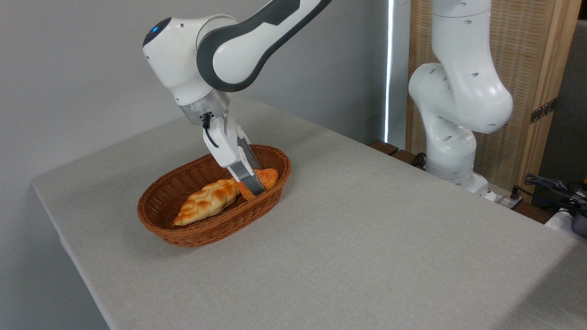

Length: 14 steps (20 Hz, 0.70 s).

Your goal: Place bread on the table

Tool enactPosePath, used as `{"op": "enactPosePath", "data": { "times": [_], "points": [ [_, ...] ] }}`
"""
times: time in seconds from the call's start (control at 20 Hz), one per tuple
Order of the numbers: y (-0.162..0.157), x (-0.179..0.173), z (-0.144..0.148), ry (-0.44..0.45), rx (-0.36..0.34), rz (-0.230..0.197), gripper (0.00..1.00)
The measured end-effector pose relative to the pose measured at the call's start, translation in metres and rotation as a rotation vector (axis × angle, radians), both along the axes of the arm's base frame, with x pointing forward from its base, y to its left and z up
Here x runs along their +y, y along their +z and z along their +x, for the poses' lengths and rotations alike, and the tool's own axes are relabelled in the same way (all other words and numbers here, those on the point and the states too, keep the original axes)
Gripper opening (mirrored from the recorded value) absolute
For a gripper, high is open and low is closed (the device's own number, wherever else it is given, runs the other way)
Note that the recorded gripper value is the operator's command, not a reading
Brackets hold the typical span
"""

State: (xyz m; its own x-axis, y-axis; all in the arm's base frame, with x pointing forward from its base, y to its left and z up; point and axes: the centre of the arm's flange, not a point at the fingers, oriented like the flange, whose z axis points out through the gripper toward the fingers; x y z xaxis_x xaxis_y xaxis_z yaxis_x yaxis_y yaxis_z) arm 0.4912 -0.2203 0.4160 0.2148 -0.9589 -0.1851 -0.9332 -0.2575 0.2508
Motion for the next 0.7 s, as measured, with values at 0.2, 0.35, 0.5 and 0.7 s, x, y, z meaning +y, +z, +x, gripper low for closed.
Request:
{"op": "enactPosePath", "data": {
  "times": [0.2,0.35,0.5,0.7],
  "points": [
    [0.004,-0.001,0.001,0.0,-0.009,-0.003,0.44],
    [0.028,-0.002,0.006,0.003,-0.056,-0.02,0.44],
    [0.066,0.001,0.013,0.013,-0.129,-0.045,0.44],
    [0.091,0.016,0.02,0.049,-0.177,-0.057,0.5]
  ]
}}
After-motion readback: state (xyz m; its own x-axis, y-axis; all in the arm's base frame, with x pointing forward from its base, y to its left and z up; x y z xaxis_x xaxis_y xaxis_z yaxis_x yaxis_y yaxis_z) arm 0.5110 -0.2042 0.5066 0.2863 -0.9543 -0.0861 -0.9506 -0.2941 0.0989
